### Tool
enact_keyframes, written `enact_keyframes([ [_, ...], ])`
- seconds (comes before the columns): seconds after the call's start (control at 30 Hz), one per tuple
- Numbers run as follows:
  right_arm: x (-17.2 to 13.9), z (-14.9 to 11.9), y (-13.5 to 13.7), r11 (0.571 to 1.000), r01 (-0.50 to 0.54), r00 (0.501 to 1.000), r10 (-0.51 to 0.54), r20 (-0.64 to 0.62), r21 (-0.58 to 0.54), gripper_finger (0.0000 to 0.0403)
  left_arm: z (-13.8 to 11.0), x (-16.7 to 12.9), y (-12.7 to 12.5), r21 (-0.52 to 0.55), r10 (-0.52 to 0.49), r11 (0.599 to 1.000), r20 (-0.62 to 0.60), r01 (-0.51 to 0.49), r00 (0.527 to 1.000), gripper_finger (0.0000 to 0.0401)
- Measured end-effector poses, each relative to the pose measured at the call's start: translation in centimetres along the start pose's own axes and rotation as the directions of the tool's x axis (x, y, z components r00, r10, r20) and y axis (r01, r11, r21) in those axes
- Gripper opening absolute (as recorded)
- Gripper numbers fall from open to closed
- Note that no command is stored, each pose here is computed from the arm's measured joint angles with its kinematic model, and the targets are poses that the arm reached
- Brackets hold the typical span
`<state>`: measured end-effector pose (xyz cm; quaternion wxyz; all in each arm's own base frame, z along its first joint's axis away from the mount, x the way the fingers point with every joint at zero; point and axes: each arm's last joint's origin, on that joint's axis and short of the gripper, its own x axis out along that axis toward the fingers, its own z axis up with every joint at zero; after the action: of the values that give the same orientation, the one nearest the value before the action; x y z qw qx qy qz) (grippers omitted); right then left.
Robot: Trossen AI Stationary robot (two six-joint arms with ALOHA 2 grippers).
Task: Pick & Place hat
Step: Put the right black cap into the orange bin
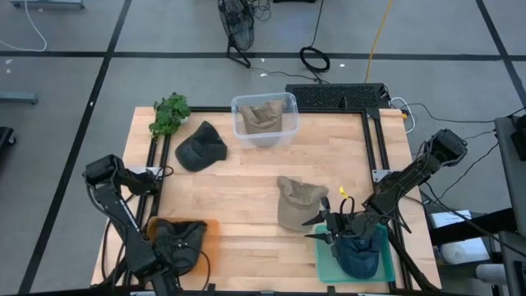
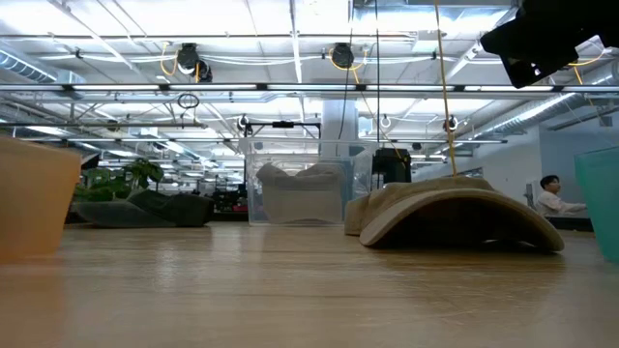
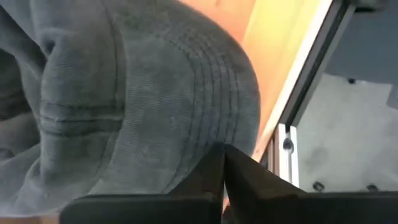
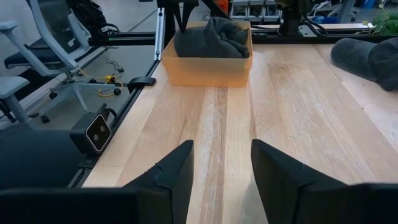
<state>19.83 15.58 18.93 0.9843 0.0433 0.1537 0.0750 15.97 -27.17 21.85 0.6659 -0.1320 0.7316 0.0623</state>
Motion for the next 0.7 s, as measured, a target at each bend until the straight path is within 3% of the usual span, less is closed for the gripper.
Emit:
enact_keyframes([
  [0.13, 0.0, 0.0, 0.0, 1.000, 0.000, 1.000, 0.000, 0.000, 0.000, 0.0139, 0.0, 0.3, 0.2, -0.008, 0.030, 1.000, 0.093, -0.029, 0.995, 0.0006],
  [0.37, 0.0, 0.0, 0.0, 1.000, 0.000, 1.000, 0.000, 0.000, 0.000, 0.0139, -0.4, 3.1, 1.1, -0.047, 0.012, 0.999, -0.006, -0.012, 1.000, 0.0029],
  [0.7, 0.0, 0.0, 0.0, 1.000, 0.000, 1.000, 0.000, 0.000, 0.001, 0.0139, -0.6, 4.1, 1.2, -0.034, -0.017, 0.999, 0.006, 0.017, 1.000, 0.0030],
])
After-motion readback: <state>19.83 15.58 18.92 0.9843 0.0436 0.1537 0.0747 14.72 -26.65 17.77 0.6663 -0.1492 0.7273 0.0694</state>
